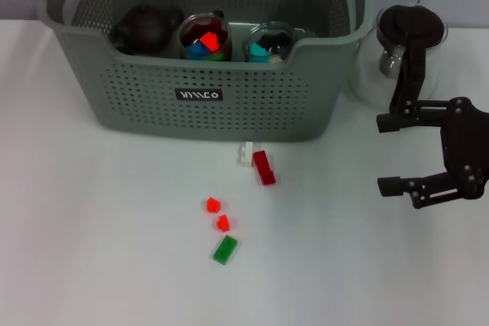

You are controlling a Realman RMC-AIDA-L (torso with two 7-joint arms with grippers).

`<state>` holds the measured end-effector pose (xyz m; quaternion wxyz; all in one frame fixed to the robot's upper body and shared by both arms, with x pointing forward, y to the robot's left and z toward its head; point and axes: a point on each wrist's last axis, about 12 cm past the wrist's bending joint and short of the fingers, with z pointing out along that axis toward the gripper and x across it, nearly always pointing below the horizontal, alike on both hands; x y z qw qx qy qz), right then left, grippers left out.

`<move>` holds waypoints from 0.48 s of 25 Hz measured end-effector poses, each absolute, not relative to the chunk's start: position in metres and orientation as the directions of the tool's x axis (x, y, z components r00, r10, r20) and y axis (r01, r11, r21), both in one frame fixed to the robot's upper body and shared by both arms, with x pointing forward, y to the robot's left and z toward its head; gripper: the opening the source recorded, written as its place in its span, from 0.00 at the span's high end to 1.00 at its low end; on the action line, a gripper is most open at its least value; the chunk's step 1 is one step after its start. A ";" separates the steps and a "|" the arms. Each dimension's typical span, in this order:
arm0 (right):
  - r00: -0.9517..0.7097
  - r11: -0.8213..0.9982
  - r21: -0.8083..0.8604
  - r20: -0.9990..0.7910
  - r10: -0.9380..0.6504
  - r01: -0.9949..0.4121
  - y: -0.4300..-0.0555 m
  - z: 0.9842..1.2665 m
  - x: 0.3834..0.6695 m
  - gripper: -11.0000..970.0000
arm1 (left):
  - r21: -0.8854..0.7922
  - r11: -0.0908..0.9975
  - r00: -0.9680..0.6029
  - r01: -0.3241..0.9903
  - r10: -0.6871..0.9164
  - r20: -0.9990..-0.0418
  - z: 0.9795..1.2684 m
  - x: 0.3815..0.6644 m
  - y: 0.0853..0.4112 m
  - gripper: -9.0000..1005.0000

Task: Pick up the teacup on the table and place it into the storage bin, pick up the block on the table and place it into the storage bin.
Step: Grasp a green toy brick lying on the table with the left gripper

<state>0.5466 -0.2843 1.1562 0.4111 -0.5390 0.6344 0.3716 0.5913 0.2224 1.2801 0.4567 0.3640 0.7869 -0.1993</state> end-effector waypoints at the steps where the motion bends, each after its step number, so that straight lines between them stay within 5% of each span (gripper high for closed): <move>1: -0.083 0.146 0.029 -0.922 -0.378 -0.989 -0.284 1.156 0.547 0.04 | 0.051 0.618 -0.283 0.784 0.429 -0.858 1.279 0.578 0.219 0.12; 7: -0.098 0.173 0.036 -0.925 -0.368 -0.984 -0.287 1.154 0.546 0.04 | 0.083 0.472 -0.231 0.877 0.568 -0.790 1.253 0.533 0.203 0.07; 12: -0.103 0.182 0.039 -0.927 -0.360 -0.982 -0.287 1.153 0.546 0.04 | -0.067 0.461 -0.358 0.885 0.581 -0.731 1.217 0.531 0.203 0.07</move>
